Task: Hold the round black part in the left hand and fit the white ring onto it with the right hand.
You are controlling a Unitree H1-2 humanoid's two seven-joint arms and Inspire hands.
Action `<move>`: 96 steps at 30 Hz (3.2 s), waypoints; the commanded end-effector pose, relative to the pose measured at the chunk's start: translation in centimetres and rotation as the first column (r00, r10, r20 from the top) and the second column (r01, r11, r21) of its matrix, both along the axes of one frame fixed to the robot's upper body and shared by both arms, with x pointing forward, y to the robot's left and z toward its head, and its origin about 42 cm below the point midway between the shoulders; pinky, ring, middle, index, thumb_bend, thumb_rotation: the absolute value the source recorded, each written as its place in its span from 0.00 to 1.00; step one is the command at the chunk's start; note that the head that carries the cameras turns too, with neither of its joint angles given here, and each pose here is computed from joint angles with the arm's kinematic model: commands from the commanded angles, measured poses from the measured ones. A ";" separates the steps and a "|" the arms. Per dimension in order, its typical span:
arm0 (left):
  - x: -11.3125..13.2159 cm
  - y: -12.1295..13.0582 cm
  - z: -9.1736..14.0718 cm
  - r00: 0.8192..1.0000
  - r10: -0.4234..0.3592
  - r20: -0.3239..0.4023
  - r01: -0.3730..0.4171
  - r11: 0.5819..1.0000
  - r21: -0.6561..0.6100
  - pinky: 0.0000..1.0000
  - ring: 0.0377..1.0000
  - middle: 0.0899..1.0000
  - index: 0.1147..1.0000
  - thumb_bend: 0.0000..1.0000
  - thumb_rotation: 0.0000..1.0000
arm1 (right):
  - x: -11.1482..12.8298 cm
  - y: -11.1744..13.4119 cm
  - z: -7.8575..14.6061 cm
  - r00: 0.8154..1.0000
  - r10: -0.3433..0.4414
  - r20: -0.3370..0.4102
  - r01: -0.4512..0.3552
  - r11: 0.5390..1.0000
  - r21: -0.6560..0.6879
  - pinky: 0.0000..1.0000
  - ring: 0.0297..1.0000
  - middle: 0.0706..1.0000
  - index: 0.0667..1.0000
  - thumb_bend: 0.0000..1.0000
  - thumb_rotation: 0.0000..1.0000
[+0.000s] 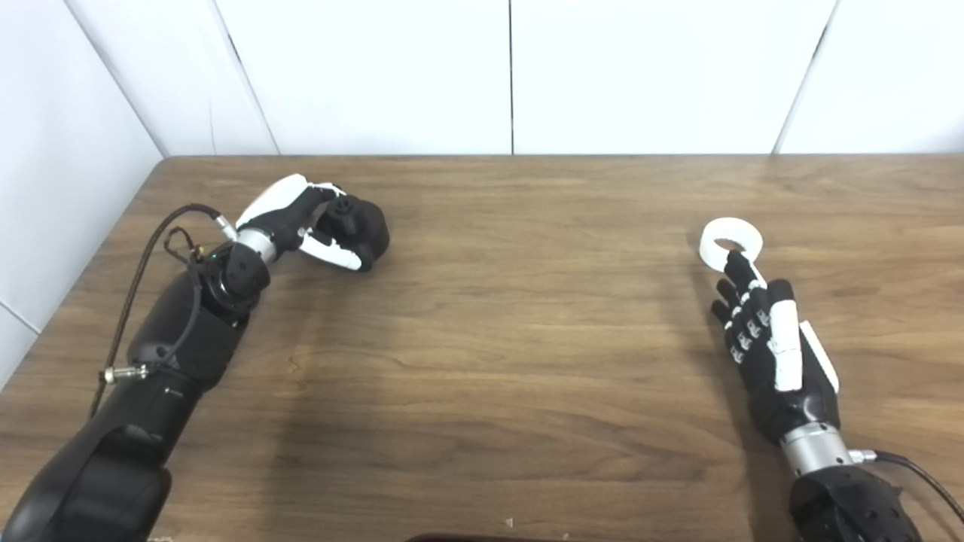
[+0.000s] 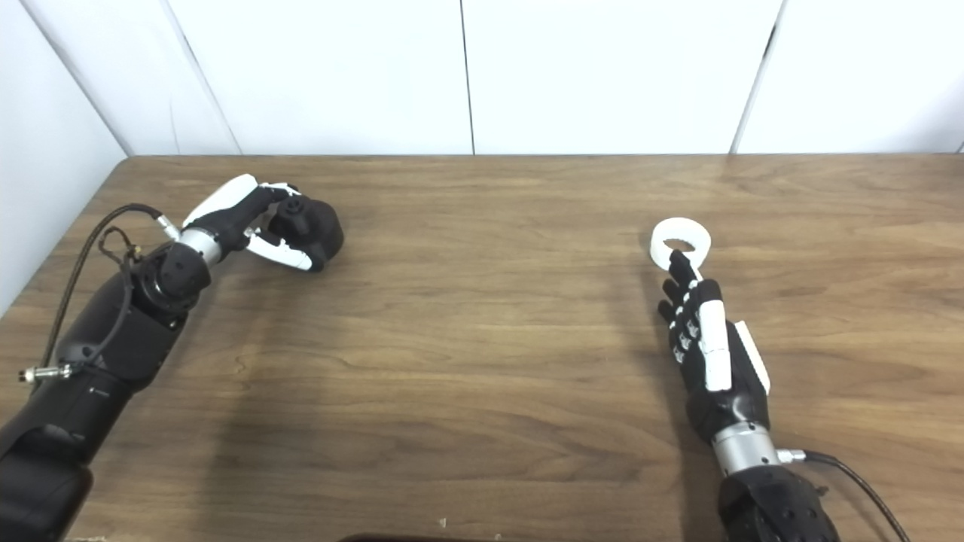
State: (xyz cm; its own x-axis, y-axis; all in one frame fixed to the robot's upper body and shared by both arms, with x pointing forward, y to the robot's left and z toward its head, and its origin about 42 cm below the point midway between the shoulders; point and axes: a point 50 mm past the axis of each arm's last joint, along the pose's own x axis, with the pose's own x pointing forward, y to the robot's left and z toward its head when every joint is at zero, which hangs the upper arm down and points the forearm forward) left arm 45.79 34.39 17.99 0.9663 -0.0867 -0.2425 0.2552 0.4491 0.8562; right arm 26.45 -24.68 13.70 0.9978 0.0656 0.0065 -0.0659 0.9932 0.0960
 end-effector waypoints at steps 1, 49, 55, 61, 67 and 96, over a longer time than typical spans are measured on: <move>0.8 0.2 2.1 0.996 -0.005 0.094 0.004 1.000 0.006 0.89 0.99 0.92 0.59 0.84 0.19 | -0.3 0.1 1.1 0.999 0.003 0.047 -0.004 1.000 0.012 1.00 1.00 1.00 0.96 0.64 1.00; -4.2 -5.1 2.1 0.968 -0.247 0.043 0.247 0.969 0.019 0.87 0.97 0.89 0.43 0.52 0.07 | 0.1 0.7 1.2 0.999 0.026 0.033 -0.026 1.000 0.000 1.00 1.00 1.00 0.98 0.67 1.00; -5.9 -7.2 2.1 0.943 -0.330 0.044 0.329 0.944 0.018 0.87 0.96 0.89 0.43 0.52 0.07 | 0.0 0.8 1.1 0.999 0.033 0.038 -0.033 0.999 -0.003 1.00 1.00 1.00 0.99 0.66 1.00; -7.6 -9.3 1.5 0.922 -0.386 0.029 0.387 0.922 -0.018 0.88 0.97 0.89 0.43 0.52 0.08 | 0.0 1.0 1.2 0.999 0.028 0.038 -0.028 1.000 -0.002 1.00 1.00 1.00 0.99 0.66 1.00; -9.8 -11.8 1.0 0.880 -0.474 0.033 0.475 0.879 -0.040 0.87 0.98 0.89 0.43 0.52 0.08 | 0.0 1.1 1.2 0.999 0.034 0.041 -0.034 0.999 -0.004 1.00 1.00 1.00 0.99 0.65 1.00; -18.0 -20.2 -1.1 0.712 -0.701 0.042 0.701 0.708 -0.086 0.98 0.98 0.90 0.43 0.52 0.08 | -0.3 1.8 1.7 0.999 0.034 0.036 -0.034 0.999 -0.006 1.00 1.00 1.00 0.99 0.66 1.00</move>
State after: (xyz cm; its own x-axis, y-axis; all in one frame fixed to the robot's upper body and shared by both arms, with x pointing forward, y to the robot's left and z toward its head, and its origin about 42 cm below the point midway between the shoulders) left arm 28.04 13.79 17.31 0.6242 -0.7650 -0.1585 0.5263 0.2619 0.8090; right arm 26.46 -23.41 14.21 0.9956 0.0924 -0.0173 -0.0907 0.9926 0.0813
